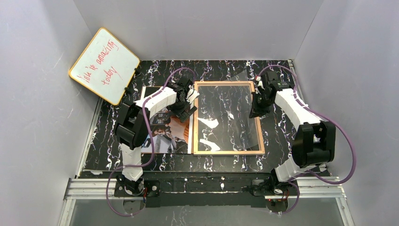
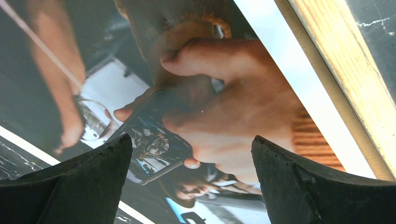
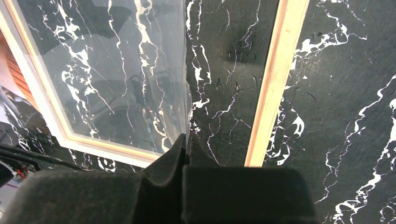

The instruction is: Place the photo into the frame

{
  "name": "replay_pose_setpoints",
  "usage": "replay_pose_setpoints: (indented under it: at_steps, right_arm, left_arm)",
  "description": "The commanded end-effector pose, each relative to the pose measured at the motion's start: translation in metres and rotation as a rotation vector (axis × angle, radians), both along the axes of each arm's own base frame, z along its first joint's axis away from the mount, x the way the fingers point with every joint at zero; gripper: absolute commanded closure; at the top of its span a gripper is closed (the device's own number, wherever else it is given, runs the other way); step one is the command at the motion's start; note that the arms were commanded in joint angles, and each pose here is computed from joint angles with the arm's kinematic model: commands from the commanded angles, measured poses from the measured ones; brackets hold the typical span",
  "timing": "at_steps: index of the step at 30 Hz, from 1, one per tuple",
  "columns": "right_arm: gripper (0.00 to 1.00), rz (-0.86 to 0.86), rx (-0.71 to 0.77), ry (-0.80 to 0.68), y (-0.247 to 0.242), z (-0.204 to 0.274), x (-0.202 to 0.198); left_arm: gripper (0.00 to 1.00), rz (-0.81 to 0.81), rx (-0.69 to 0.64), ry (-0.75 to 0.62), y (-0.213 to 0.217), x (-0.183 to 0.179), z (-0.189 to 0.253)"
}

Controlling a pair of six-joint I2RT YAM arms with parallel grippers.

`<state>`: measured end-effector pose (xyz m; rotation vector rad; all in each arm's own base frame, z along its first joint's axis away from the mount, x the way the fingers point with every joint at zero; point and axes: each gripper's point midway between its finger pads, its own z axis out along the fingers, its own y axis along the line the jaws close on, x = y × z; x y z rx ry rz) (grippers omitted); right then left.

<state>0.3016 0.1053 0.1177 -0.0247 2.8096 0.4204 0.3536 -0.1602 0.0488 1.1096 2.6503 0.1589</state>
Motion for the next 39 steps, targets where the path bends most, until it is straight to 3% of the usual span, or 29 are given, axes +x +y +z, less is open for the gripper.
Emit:
replay_pose_setpoints:
  at_steps: [1,22,28,34,39]
  right_arm:
    - [0.99,-0.038,0.05,-0.037,-0.001,0.004,0.009]
    - [0.99,-0.047,0.223,-0.043,0.013,0.005,0.008]
    - [0.99,-0.063,0.378,-0.061,0.014,0.012,0.005]
    - [0.99,-0.053,0.663,-0.13,0.02,0.043,0.003]
    - [0.99,-0.01,0.794,-0.154,0.03,0.062,0.002]
  left_arm:
    - [0.02,0.002,0.008,-0.017,0.0,0.004,0.008]
    - [0.02,-0.002,-0.008,-0.006,-0.002,0.001,0.0]
    - [0.02,0.001,-0.068,0.037,-0.014,-0.006,-0.013]
    - [0.02,0.015,-0.084,0.065,-0.018,-0.009,-0.027]
    - [0.02,0.032,-0.107,0.072,-0.021,-0.008,-0.028]
